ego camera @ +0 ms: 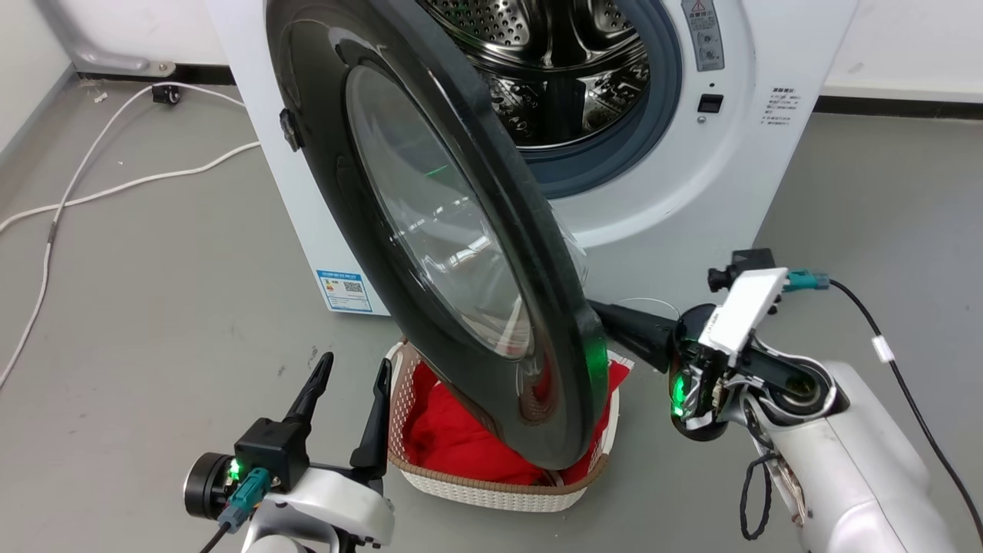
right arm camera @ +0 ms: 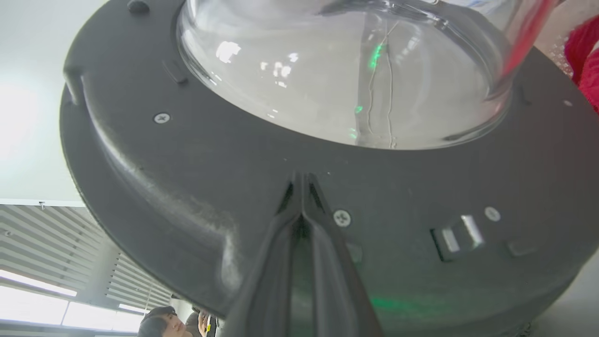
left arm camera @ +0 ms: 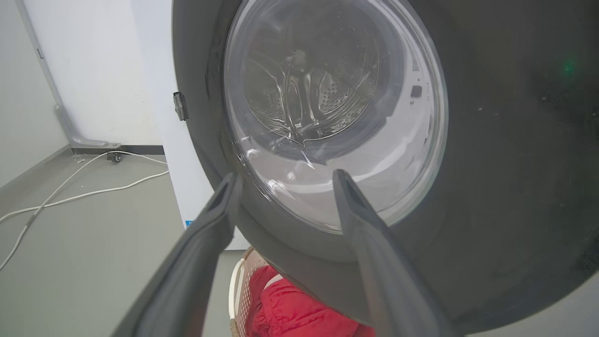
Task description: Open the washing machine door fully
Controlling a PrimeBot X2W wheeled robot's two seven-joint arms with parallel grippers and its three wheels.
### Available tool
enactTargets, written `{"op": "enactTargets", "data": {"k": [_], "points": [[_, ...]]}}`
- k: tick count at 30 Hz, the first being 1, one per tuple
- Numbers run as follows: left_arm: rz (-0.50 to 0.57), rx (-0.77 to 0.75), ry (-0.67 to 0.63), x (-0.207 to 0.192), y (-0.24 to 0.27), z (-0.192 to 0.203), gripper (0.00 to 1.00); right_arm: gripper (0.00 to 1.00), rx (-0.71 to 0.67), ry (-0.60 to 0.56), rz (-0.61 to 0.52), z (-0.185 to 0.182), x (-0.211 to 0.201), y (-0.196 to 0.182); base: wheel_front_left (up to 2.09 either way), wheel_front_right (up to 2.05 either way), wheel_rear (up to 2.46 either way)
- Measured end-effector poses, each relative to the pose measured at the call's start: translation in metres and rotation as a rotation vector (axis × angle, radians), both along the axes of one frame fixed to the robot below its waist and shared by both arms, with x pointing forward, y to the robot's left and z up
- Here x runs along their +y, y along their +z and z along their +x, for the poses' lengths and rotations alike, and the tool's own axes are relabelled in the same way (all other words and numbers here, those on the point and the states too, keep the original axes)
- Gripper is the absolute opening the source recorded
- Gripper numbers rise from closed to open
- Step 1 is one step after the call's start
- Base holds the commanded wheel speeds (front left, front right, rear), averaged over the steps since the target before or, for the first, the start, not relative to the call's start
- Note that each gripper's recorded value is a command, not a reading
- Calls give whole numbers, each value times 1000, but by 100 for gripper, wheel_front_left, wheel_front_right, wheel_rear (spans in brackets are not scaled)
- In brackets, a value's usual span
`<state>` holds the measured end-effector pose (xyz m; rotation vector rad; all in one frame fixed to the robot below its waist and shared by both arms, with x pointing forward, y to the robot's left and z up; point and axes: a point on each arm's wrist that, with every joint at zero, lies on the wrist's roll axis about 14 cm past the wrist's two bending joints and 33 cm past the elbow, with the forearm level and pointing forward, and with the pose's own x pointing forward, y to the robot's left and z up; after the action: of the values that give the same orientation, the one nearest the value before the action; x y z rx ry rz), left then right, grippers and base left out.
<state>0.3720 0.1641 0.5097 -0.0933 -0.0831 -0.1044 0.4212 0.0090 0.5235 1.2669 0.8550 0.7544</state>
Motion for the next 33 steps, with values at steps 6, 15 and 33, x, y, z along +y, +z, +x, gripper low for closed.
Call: {"op": "enactTargets", "data": {"k": [6, 15, 33], "points": [[-11, -5, -1, -1, 2, -2, 100, 0, -46, -215, 58, 15, -38, 12, 0, 0, 0], [-20, -14, -5, -6, 5, -3, 100, 0, -89, -527, 105, 5, -116, 11, 0, 0, 0], [-10, -10, -40, -16, 4, 0, 100, 100, -277, -886, -229, -53, -200, -15, 0, 0, 0]]}}
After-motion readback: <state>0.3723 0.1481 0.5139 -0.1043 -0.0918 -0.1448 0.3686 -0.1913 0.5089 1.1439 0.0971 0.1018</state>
